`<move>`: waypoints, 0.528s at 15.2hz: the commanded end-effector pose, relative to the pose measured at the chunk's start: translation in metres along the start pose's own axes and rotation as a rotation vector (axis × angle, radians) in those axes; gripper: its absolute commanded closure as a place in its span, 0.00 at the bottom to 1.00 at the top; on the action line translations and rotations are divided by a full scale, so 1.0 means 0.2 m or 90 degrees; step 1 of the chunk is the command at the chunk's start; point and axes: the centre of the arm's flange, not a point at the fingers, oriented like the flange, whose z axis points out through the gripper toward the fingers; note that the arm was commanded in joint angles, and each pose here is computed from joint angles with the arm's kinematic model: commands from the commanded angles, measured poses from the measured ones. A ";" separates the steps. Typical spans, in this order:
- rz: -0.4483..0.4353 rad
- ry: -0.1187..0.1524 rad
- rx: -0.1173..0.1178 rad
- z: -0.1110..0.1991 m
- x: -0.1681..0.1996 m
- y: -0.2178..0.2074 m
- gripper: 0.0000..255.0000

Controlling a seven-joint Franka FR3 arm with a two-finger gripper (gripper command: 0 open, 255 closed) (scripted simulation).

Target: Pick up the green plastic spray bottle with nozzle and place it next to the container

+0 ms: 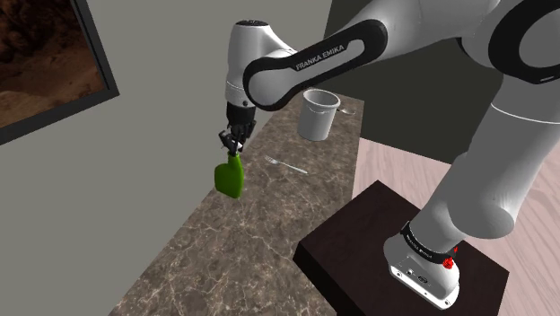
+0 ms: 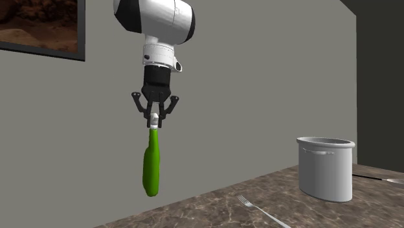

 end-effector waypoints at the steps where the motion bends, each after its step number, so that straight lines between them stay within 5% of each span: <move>1: 0.000 0.000 0.000 -0.05 0.00 -0.01 1.00; 8: 0.000 0.000 0.000 -0.24 0.01 -0.02 1.00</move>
